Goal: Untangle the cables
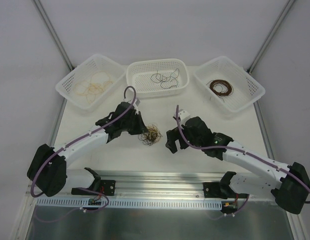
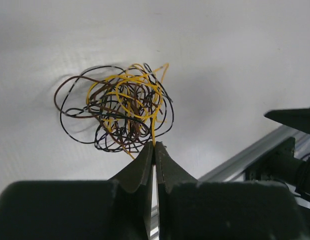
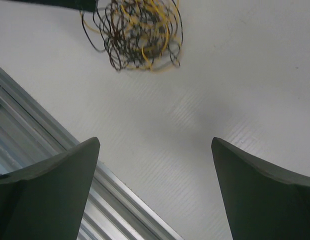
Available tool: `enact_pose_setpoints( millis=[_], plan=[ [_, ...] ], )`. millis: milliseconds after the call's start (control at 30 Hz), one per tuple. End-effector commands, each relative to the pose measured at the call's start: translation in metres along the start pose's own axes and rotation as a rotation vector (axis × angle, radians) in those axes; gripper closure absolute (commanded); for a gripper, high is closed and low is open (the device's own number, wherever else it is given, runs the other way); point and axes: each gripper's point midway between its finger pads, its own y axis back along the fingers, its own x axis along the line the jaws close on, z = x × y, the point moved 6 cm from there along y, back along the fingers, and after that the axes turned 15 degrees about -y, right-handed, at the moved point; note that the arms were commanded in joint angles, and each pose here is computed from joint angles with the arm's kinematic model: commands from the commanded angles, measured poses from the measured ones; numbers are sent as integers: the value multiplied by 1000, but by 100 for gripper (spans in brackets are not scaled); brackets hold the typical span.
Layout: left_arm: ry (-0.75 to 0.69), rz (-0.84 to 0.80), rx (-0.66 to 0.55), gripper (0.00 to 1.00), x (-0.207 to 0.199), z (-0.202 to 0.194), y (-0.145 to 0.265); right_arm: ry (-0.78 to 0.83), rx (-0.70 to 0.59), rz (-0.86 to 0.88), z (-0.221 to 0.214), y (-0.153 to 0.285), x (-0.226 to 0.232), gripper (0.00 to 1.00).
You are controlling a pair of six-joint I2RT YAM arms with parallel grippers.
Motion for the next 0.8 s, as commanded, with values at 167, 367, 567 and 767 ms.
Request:
enact_pose_setpoints(
  millis=[167, 367, 567, 767],
  plan=[
    [-72, -110, -55, 100, -53, 18, 8, -141, -173, 42, 33, -13, 9, 3],
    [-93, -128, -31, 100, -63, 14, 3, -243, -195, 57, 32, -32, 6, 9],
    [-87, -129, 2, 100, -68, 2, -2, -313, -162, 13, 16, -63, -5, 15],
    [-64, -102, 2, 100, -60, -14, 4, -334, -105, -31, -5, -92, -18, 28]
  ],
)
